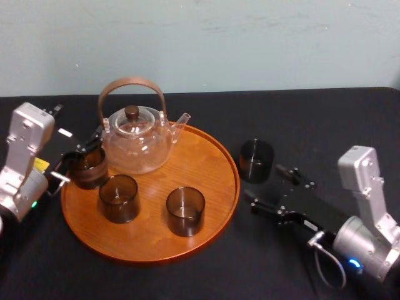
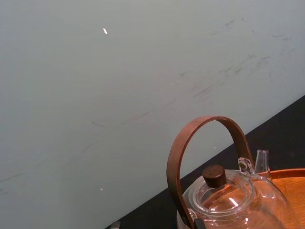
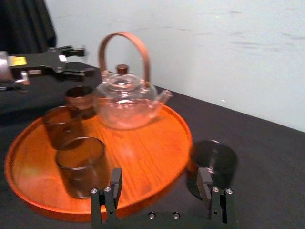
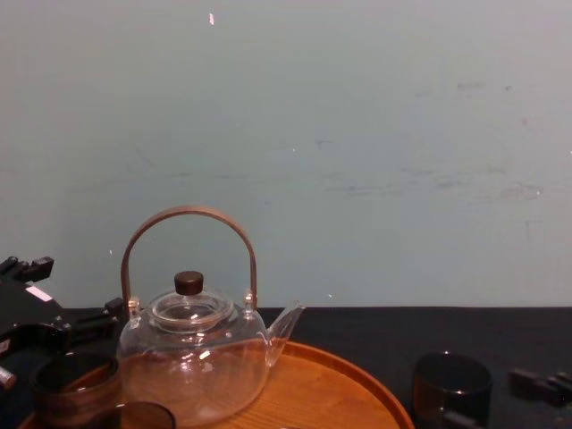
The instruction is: Pick up the glass from the table and place it on the tray.
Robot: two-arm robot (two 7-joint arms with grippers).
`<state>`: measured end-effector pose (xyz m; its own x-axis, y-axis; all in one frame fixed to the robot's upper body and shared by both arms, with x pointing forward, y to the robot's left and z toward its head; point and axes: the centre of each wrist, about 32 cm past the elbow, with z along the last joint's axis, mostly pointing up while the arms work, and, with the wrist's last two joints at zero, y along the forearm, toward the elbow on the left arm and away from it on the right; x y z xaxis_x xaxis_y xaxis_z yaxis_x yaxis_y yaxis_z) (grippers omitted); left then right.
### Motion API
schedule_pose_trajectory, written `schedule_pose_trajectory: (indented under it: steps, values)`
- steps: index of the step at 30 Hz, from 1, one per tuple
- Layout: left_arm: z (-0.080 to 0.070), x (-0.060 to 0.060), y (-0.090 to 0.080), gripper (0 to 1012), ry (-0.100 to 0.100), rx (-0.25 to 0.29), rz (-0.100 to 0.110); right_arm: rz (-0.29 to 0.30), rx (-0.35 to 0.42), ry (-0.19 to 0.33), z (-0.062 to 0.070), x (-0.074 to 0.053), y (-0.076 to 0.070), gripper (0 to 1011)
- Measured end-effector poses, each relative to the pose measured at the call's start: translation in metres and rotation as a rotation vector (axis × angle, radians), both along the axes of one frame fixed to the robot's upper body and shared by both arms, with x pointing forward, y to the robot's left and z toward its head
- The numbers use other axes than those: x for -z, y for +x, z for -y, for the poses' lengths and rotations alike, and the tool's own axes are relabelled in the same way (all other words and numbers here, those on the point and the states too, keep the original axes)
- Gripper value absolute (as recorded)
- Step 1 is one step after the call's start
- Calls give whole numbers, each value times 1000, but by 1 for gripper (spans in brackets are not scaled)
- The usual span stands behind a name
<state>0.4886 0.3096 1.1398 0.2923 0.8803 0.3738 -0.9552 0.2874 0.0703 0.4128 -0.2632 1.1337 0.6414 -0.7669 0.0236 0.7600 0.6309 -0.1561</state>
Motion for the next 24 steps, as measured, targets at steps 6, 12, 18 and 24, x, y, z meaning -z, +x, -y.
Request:
schedule_pose_trajectory:
  steps: [6, 12, 18, 24]
  values:
    - [0, 0, 0, 1001, 0, 0, 0, -5, 65, 7, 17, 4, -2, 1002]
    - [0, 0, 0, 1001, 0, 0, 0, -15, 98, 5, 23, 7, 6, 1002]
    - [0, 0, 0, 1001, 0, 0, 0, -25, 119, -3, 25, 9, 19, 1002]
    - [0, 0, 0, 1001, 0, 0, 0, -35, 129, -14, 22, 13, 35, 1002]
